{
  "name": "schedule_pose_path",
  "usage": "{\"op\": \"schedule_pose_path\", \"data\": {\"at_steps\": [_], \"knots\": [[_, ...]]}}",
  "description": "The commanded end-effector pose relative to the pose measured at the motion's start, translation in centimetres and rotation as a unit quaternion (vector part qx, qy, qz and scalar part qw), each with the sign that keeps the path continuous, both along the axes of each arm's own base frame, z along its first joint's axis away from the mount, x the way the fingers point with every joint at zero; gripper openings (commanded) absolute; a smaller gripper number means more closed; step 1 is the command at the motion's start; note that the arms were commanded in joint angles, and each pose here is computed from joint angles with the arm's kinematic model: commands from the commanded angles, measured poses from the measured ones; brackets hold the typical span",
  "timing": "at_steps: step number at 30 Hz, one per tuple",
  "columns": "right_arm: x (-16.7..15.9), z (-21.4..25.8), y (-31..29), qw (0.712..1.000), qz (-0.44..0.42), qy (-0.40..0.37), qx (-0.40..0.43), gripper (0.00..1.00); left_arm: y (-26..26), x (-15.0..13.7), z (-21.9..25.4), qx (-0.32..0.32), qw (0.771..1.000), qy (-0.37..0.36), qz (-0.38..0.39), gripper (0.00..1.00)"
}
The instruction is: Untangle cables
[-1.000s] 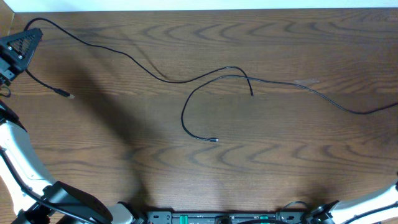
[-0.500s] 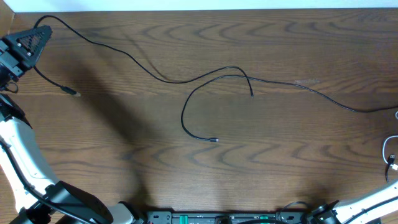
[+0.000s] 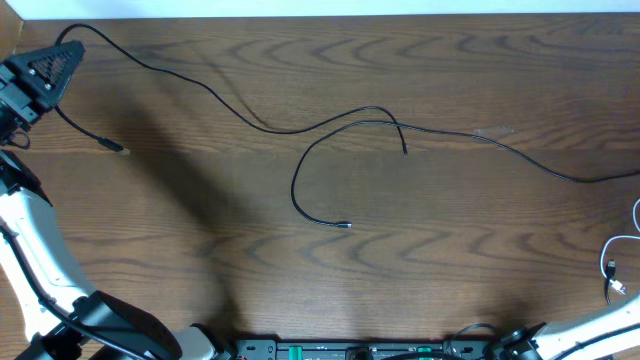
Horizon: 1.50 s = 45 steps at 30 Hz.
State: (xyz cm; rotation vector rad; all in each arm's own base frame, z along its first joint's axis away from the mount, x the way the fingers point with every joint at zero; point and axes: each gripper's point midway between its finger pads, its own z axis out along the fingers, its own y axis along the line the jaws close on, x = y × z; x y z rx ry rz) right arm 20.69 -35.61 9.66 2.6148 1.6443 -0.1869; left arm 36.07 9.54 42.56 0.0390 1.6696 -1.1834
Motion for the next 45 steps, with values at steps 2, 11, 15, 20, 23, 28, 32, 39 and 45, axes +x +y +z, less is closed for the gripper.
{"op": "schedule_pose_path", "data": {"at_steps": [2,11,15,20,23,28,32,39,45], "knots": [[-1.1,7.5,-0.4,0.993,-0.052,-0.039,-0.095,0.99,-0.3,-0.2,0.7,0.017,1.000,-0.016,-0.004,0.08],[8.1,11.9,6.9,0.914,0.361,-0.170,-0.075,0.99,-0.3,-0.2,0.7,0.021,1.000,-0.020,-0.003,0.07],[15.4,11.8,13.7,0.762,0.601,-0.229,-0.078,0.99,-0.3,-0.2,0.7,0.021,1.000,-0.020,-0.003,0.08],[20.9,9.9,24.8,0.503,0.822,-0.258,-0.064,0.99,-0.3,-0.2,0.7,0.021,1.000,-0.020,-0.003,0.07],[22.2,6.7,32.3,0.361,0.900,-0.244,-0.023,0.99,-0.3,-0.2,0.7,0.020,1.000,-0.019,-0.003,0.07],[22.1,1.0,38.1,0.251,0.958,-0.137,0.021,0.99,-0.3,-0.2,0.7,0.021,1.000,-0.020,-0.003,0.07],[21.9,-3.0,39.5,0.159,0.987,0.000,0.021,0.91,-0.3,-0.2,0.7,0.031,0.999,-0.030,-0.003,0.08],[25.3,-5.9,42.3,0.072,0.992,0.086,-0.050,0.86,-0.3,-0.1,0.5,0.048,0.998,-0.047,-0.002,0.08],[27.6,-5.6,45.2,0.045,0.992,0.059,-0.103,0.82,-0.1,0.0,-0.8,0.048,0.998,-0.046,-0.001,0.07]]}}
